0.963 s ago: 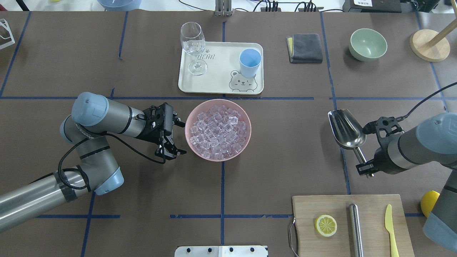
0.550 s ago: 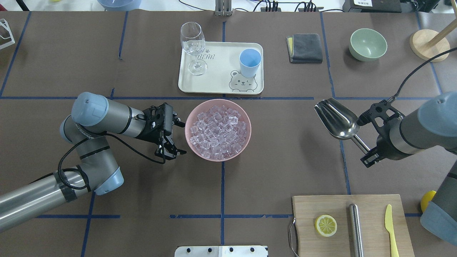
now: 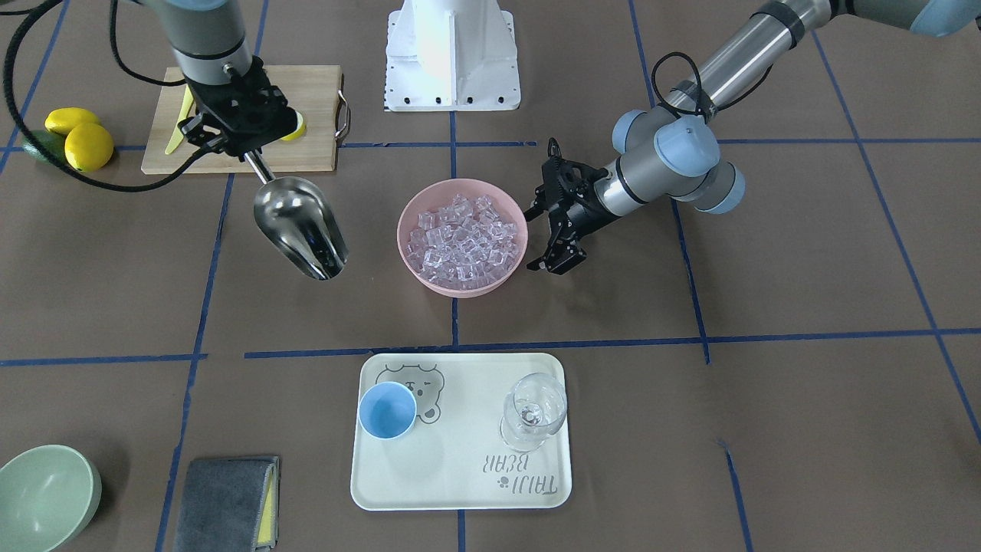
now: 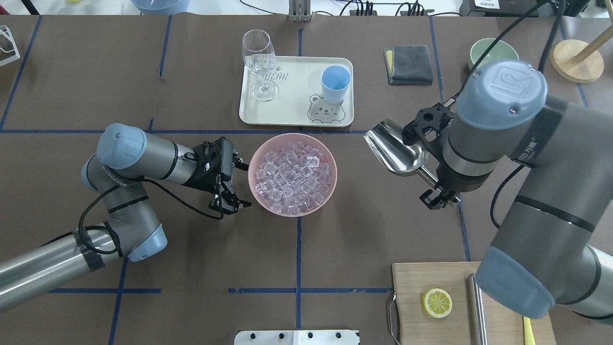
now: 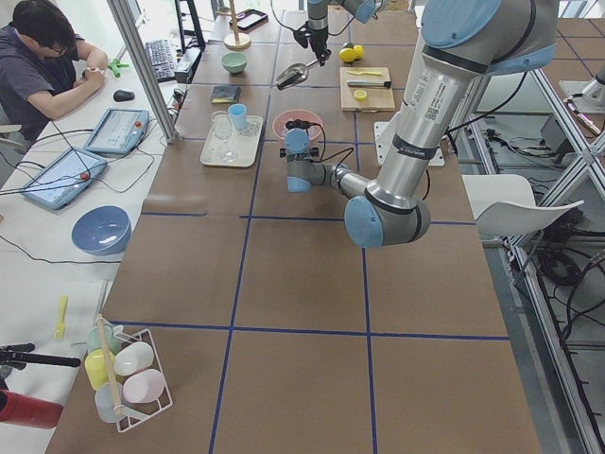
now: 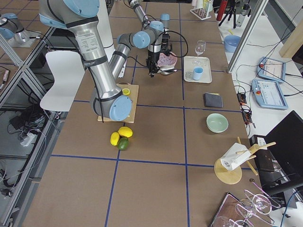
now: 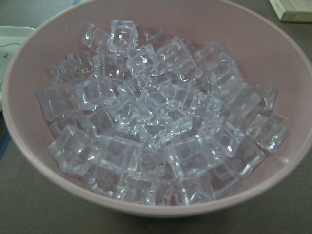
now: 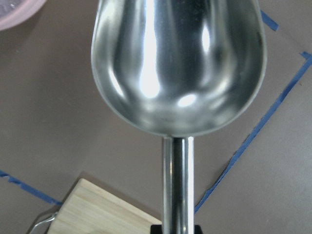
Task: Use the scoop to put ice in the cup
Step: 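Carry the scoop with the right gripper over the pink bowl, then dip the scoop into the ice cubes while the left gripper tilts the bowl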
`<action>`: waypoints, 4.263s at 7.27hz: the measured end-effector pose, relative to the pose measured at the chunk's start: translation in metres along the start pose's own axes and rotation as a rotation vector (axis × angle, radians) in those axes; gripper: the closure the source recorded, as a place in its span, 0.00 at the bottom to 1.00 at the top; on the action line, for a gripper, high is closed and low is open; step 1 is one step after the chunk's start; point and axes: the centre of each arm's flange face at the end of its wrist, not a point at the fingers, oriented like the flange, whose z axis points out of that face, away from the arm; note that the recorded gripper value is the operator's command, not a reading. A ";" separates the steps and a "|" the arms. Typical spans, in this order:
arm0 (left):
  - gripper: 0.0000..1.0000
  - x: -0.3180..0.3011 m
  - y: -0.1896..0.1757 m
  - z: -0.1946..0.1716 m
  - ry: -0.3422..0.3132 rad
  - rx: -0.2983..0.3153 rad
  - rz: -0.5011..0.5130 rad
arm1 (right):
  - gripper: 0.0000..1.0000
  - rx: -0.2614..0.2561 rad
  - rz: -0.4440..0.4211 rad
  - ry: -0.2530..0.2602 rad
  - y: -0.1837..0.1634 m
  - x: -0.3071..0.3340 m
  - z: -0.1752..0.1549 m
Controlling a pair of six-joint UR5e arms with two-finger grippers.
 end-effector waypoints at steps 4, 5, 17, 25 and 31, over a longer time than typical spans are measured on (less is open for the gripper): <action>0.00 0.000 -0.001 0.000 0.000 0.003 -0.008 | 1.00 -0.127 -0.052 0.047 -0.024 -0.069 -0.036; 0.00 0.000 -0.001 0.000 0.000 0.004 -0.012 | 1.00 -0.175 -0.079 0.086 -0.031 -0.082 -0.041; 0.00 0.001 -0.001 -0.001 0.000 0.006 -0.020 | 1.00 -0.601 -0.314 0.208 -0.139 -0.140 -0.040; 0.00 0.001 -0.002 -0.002 -0.001 0.013 -0.015 | 1.00 -0.525 -0.342 0.204 -0.177 -0.141 0.015; 0.00 0.000 -0.002 -0.002 -0.002 0.014 -0.015 | 1.00 -0.389 -0.441 0.216 -0.176 -0.154 0.051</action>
